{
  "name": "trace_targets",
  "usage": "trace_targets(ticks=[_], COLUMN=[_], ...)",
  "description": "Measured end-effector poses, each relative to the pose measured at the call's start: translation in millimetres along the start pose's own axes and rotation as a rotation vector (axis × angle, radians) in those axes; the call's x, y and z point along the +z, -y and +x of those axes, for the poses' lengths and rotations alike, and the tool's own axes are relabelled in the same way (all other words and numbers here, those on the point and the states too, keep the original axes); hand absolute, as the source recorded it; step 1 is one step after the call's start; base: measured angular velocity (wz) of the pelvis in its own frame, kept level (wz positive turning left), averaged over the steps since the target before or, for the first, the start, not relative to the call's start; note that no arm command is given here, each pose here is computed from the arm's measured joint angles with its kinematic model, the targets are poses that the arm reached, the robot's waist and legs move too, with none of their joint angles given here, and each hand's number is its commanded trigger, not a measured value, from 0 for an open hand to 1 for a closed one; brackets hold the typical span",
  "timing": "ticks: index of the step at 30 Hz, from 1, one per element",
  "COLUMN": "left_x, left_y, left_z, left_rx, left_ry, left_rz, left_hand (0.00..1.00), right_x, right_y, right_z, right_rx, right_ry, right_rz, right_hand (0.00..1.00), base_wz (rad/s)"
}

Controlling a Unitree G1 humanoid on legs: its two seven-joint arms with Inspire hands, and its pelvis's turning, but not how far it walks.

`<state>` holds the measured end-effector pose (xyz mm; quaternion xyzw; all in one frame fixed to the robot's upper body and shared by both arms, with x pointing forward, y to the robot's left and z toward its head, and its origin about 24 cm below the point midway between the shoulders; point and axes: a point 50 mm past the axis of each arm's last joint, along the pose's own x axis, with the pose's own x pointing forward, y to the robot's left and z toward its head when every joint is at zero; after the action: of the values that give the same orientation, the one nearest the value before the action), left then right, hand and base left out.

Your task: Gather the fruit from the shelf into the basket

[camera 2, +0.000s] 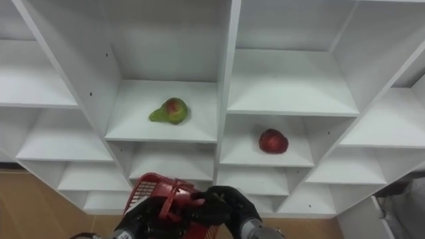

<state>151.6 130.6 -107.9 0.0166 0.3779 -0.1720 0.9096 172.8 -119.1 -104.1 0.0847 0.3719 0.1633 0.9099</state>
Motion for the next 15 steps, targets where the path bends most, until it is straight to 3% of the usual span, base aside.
trace_targets(ticks=[12,14,15], left_x=[0.0,-0.1,-0.1], left_y=[0.2,0.2,0.2], left_z=[0.0,0.0,0.0], left_rx=[-0.001,-0.001,-0.001], left_ry=[0.000,0.000,0.000], left_rz=[0.000,0.000,0.000], left_hand=[1.00,1.00,1.00], right_x=[1.0,1.0,1.0], right_y=[0.0,0.0,0.0], right_z=[0.4,0.4,0.4], right_rx=[0.000,0.000,0.000], right_ry=[0.002,0.002,0.002], right_rz=[-0.001,-0.001,-0.001], right_hand=[1.00,0.60,0.52], base_wz=[0.00,0.00,0.00])
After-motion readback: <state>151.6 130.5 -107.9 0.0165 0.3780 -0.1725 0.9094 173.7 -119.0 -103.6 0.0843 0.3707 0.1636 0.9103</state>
